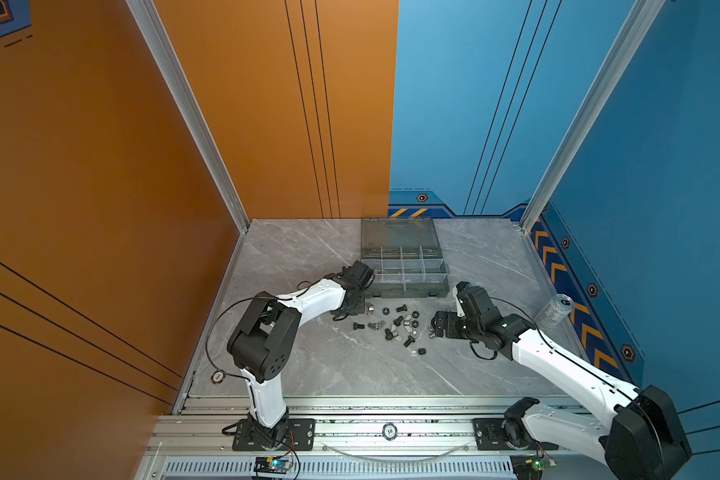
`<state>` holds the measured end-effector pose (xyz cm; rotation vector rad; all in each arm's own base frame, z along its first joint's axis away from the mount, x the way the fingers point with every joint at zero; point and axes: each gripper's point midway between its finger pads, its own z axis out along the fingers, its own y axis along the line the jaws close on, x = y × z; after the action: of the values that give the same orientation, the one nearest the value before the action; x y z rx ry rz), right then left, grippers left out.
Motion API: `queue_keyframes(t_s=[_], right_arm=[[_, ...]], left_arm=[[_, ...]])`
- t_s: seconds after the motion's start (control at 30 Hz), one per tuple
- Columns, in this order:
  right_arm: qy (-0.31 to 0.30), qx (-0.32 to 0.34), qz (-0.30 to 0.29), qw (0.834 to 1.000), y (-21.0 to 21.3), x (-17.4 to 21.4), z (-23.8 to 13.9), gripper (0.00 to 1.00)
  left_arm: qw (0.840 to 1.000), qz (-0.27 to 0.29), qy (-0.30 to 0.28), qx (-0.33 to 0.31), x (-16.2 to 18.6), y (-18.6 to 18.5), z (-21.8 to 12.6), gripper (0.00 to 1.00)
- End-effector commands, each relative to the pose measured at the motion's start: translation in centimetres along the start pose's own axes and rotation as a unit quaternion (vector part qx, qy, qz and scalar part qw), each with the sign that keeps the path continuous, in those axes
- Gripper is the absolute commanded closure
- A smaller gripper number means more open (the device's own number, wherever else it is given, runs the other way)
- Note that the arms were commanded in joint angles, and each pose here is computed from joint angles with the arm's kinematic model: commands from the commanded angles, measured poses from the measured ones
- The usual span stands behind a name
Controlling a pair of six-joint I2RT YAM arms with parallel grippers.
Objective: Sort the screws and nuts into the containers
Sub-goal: 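Lift the wing nut with the left gripper into the box compartment and release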
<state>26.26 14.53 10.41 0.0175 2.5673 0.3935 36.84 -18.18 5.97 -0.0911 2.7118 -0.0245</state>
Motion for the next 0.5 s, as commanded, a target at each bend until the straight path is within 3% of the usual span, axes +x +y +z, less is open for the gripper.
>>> queue_keyframes(t_s=[0.0,0.17,0.47], right_arm=[[0.01,0.004,-0.001,1.0,-0.2,0.7,0.2,0.05],[0.011,0.007,0.001,1.0,-0.4,0.8,0.2,0.05],[0.009,0.009,0.006,1.0,-0.6,1.1,0.0,0.05]], left_arm=[[0.998,-0.002,-0.049,0.04,-4.2,-1.7,-3.6,1.0],[0.994,-0.004,-0.076,0.073,-8.2,-4.1,-4.6,1.0],[0.99,-0.006,-0.098,0.105,-13.5,-6.8,-2.3,1.0]])
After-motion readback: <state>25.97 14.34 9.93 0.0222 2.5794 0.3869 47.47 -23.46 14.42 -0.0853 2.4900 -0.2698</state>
